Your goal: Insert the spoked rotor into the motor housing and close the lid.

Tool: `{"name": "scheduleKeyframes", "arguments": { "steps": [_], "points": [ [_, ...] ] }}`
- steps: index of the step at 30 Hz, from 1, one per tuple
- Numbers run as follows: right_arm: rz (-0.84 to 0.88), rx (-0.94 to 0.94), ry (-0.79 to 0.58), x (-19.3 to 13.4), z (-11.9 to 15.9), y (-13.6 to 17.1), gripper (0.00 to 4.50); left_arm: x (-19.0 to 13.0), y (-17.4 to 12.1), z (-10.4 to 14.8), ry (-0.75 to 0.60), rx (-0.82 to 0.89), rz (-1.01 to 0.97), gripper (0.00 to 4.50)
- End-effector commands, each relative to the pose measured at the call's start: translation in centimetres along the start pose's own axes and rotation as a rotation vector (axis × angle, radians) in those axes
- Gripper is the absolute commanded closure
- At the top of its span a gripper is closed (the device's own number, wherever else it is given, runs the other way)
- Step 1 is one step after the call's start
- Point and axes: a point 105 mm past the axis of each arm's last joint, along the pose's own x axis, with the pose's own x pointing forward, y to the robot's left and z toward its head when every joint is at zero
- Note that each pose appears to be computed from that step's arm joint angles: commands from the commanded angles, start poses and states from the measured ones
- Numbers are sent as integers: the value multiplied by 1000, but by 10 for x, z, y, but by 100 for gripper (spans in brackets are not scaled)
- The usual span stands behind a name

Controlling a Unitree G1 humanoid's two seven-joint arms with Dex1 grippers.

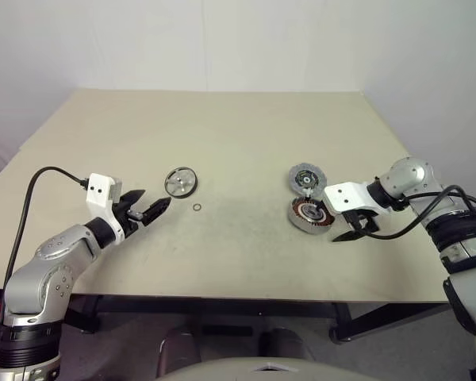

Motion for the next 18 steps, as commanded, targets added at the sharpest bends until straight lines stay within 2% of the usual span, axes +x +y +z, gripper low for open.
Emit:
{"name": "scheduleKeyframes", "arguments": {
  "steps": [1, 10, 18],
  "points": [
    [41, -32, -5, -5, 5, 8, 10, -2, -1, 13, -47, 35, 3, 2],
    [74, -47, -46, 2, 15, 23, 10, -2, 2, 14, -41, 39, 6, 2],
    [18, -46, -44, 0, 19, 9, 10, -1, 0, 13, -36, 39, -1, 2]
  ]
}}
